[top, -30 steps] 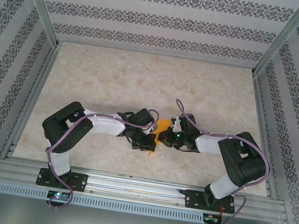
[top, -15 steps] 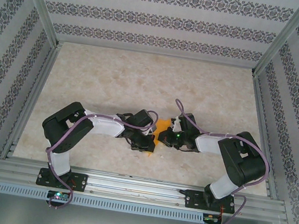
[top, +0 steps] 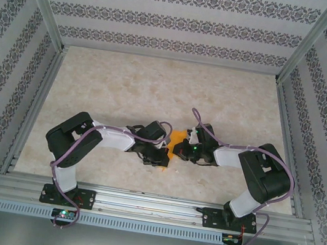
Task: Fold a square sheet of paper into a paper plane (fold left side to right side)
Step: Fold the wing for the fifth time at the center of the table.
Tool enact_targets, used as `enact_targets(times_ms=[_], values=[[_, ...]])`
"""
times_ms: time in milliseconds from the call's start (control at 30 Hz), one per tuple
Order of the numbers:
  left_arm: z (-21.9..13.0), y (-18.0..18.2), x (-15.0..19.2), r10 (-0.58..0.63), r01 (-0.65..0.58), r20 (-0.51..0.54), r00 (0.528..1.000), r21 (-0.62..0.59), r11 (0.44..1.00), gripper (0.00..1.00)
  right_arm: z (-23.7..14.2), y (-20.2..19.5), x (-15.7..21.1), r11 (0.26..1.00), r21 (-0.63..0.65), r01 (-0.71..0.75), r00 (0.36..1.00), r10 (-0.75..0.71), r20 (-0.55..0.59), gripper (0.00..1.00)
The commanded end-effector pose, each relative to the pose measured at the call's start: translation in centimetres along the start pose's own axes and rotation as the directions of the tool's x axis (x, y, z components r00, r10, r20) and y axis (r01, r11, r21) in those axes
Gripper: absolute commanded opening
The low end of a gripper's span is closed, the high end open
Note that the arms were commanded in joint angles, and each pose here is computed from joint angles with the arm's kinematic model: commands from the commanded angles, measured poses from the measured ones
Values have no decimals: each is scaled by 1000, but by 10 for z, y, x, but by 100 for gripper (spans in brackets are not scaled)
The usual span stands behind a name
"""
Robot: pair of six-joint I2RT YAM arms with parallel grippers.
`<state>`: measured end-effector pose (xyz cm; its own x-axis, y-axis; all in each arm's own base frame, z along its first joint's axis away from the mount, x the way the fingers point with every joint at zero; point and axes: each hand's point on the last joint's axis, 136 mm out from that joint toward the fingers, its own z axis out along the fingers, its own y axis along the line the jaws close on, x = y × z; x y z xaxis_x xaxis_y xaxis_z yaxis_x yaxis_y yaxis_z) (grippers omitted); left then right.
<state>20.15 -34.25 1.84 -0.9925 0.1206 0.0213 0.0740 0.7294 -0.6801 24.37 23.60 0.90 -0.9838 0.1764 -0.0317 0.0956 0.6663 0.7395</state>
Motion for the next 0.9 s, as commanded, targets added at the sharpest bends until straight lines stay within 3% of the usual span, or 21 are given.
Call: enact_targets(times_ms=[0,567,867], values=[[1,20,19,-54,52,-37,998,-55,997,0,2,-89,33,943,316,-103,992,122,-40,0],[-2,36,51,-32,29,-78,996,-46,999,0,0,-91,35,938,331,-104,991,125,-43,0],[-20,23,50,4,-5,-36,999,-18,1000,0,0,-91,36,938,332,-104,991,127,-48,0]])
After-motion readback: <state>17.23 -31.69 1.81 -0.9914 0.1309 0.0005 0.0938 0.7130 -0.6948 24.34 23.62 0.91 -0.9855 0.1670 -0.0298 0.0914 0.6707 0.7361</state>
